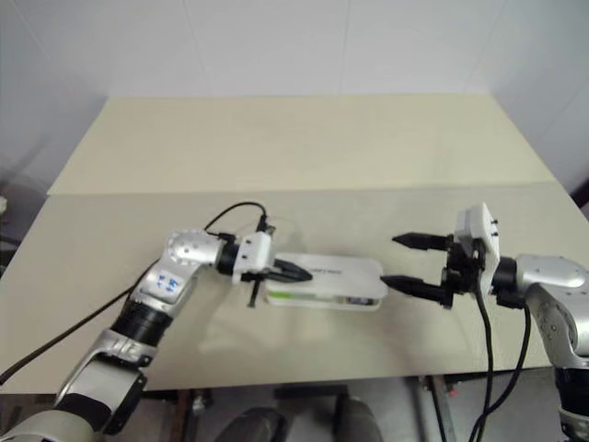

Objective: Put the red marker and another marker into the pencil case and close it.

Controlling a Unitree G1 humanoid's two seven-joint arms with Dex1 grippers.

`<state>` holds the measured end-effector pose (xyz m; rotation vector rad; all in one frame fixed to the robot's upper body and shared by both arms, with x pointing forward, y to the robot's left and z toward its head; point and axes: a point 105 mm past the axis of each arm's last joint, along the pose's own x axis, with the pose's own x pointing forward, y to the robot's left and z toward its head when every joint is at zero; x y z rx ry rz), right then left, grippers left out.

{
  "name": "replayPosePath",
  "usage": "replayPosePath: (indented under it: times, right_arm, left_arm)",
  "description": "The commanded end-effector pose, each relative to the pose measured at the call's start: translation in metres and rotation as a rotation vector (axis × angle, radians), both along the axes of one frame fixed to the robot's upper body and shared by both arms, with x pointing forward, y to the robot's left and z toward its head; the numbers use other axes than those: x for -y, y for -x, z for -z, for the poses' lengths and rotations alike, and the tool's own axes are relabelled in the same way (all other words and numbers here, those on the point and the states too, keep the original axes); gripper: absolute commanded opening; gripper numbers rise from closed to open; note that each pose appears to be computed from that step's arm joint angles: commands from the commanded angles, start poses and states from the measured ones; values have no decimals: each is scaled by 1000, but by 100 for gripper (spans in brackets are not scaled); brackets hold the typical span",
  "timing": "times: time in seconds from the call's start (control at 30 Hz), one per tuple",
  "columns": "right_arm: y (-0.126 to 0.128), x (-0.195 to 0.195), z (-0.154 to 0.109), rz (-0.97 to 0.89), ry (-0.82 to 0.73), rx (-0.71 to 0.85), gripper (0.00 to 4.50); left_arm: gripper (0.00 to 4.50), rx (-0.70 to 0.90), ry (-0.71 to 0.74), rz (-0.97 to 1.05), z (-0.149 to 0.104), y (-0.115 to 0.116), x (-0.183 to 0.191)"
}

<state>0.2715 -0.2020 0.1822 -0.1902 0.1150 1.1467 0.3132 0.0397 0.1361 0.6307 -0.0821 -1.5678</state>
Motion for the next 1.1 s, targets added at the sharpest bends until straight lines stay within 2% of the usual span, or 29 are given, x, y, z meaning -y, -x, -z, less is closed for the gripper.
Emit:
replayPosePath:
  times: [0.03,0.2,0.4,0.53,0.63,0.7,0.87,0.97,1.1]
  right_arm:
    - [4,1,-11,-11,26,64,450]
    - [5,-3,-13,-17,24,90,450]
    - [4,-10,-13,-31,14,105,450]
    - [1,-13,-8,-34,5,104,450]
    - [-2,-16,-6,-41,-4,105,450]
    - [-5,-18,-5,-43,-7,107,450]
    - [-14,-16,-1,-39,-11,112,450]
    - [-20,-13,1,-28,-10,128,450]
    - [-26,-8,-1,-9,-7,168,450]
  left_arm:
    - [4,86,-125,-26,14,-2,-1]
    - [4,138,-186,-35,22,-5,1]
    - [4,104,-189,-21,26,1,4]
    - [4,152,-70,-74,6,-4,4]
    - [4,124,171,-157,-29,-8,-2]
    - [4,166,270,-166,-50,-6,-10]
    - [4,144,333,-249,-60,-3,-44]
    - [62,100,355,-324,-55,3,-70]
    - [203,60,385,-390,-47,17,-98]
